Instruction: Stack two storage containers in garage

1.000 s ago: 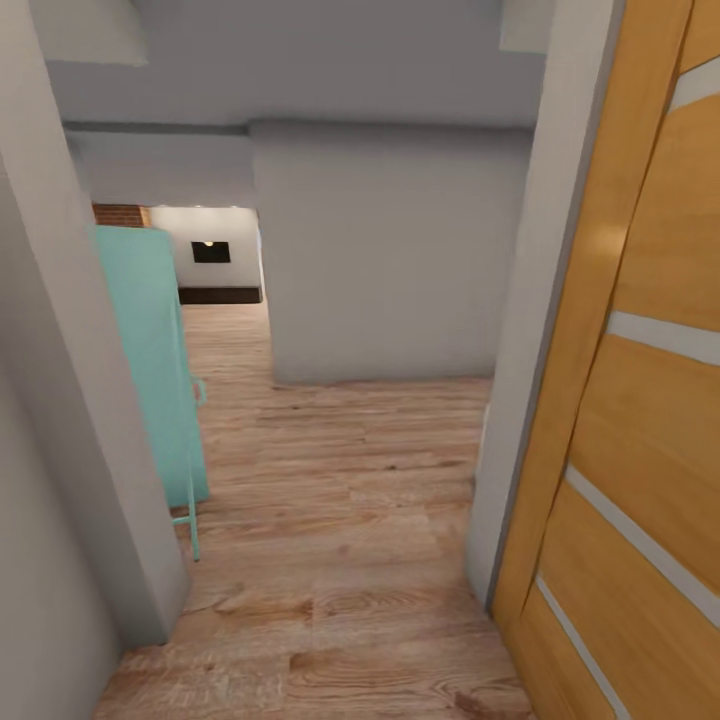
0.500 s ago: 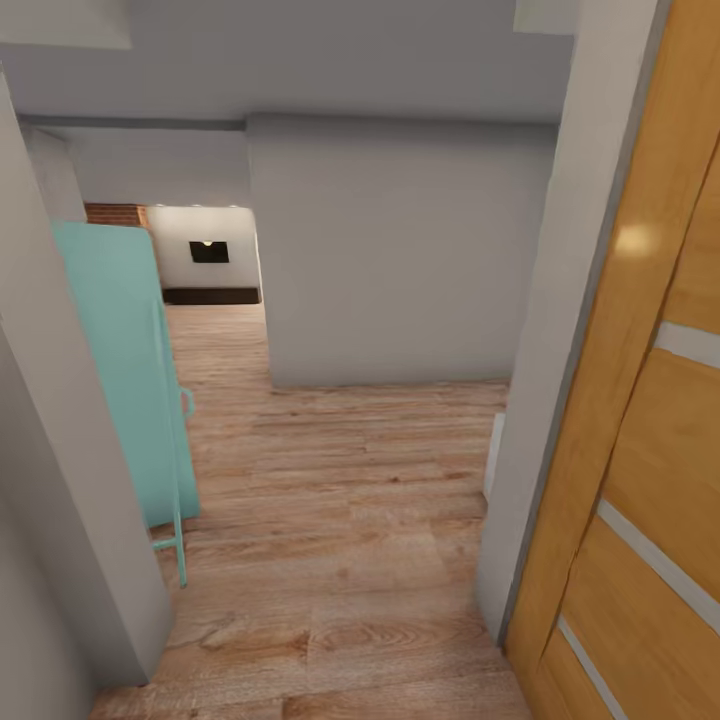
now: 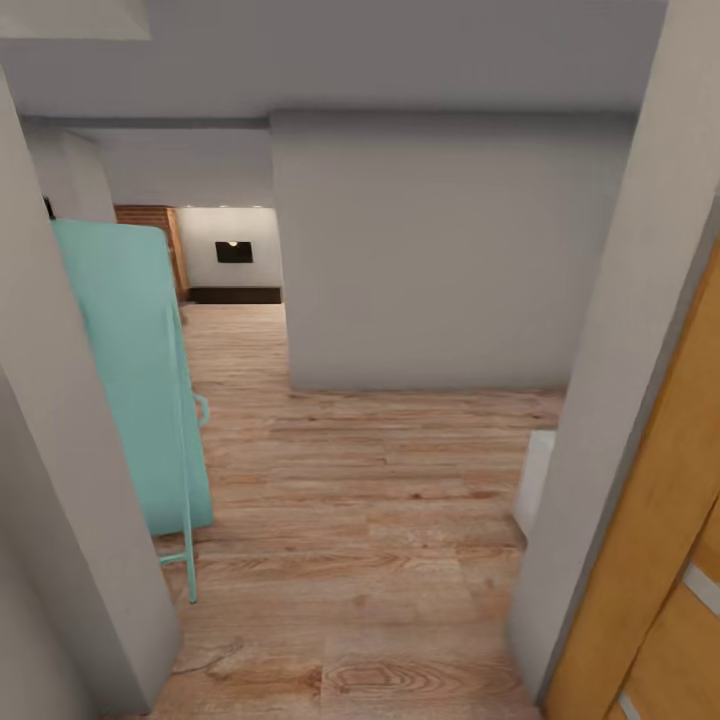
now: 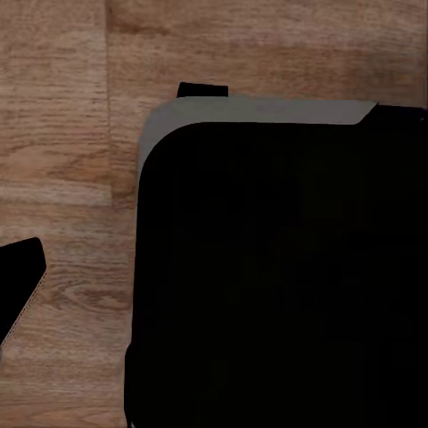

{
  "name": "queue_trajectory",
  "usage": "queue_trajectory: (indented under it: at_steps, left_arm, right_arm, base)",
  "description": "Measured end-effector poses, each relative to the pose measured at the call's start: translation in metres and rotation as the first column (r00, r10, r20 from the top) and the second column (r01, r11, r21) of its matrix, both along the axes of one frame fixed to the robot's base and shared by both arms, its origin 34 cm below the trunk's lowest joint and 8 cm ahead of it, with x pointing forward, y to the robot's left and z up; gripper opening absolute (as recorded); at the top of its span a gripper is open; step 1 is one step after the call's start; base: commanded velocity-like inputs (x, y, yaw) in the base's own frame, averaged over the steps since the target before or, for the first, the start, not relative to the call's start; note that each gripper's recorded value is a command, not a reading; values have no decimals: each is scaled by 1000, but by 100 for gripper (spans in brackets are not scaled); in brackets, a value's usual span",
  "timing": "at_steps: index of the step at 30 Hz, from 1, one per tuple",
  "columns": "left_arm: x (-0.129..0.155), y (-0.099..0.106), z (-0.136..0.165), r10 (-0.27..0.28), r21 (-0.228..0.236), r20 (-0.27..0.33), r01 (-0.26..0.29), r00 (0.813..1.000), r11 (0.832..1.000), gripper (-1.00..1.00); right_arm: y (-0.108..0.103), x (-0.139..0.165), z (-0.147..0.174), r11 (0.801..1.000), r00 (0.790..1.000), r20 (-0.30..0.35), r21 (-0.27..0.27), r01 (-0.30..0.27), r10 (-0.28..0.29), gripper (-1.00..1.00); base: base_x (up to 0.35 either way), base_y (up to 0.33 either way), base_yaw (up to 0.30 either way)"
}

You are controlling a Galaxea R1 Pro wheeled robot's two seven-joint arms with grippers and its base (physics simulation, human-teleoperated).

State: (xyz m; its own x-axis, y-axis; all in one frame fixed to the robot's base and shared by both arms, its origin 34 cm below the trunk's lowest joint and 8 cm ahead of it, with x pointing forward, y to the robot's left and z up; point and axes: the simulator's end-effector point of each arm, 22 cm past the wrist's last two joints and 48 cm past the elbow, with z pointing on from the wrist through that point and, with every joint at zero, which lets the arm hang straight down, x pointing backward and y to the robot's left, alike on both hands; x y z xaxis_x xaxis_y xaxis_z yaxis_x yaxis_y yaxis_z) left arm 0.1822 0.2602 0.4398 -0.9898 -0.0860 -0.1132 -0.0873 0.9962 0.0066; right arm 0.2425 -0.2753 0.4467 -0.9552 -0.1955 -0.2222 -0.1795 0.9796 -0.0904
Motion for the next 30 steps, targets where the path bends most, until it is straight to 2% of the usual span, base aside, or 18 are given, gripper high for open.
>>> queue_trajectory:
  at_steps: [30]
  left_arm:
    - [0, 0, 0, 0, 0, 0, 0, 1000, 1000, 100]
  right_arm:
    - [0, 0, 0, 1000, 1000, 0, 0, -1, 1, 100]
  base:
    - [321, 0, 1]
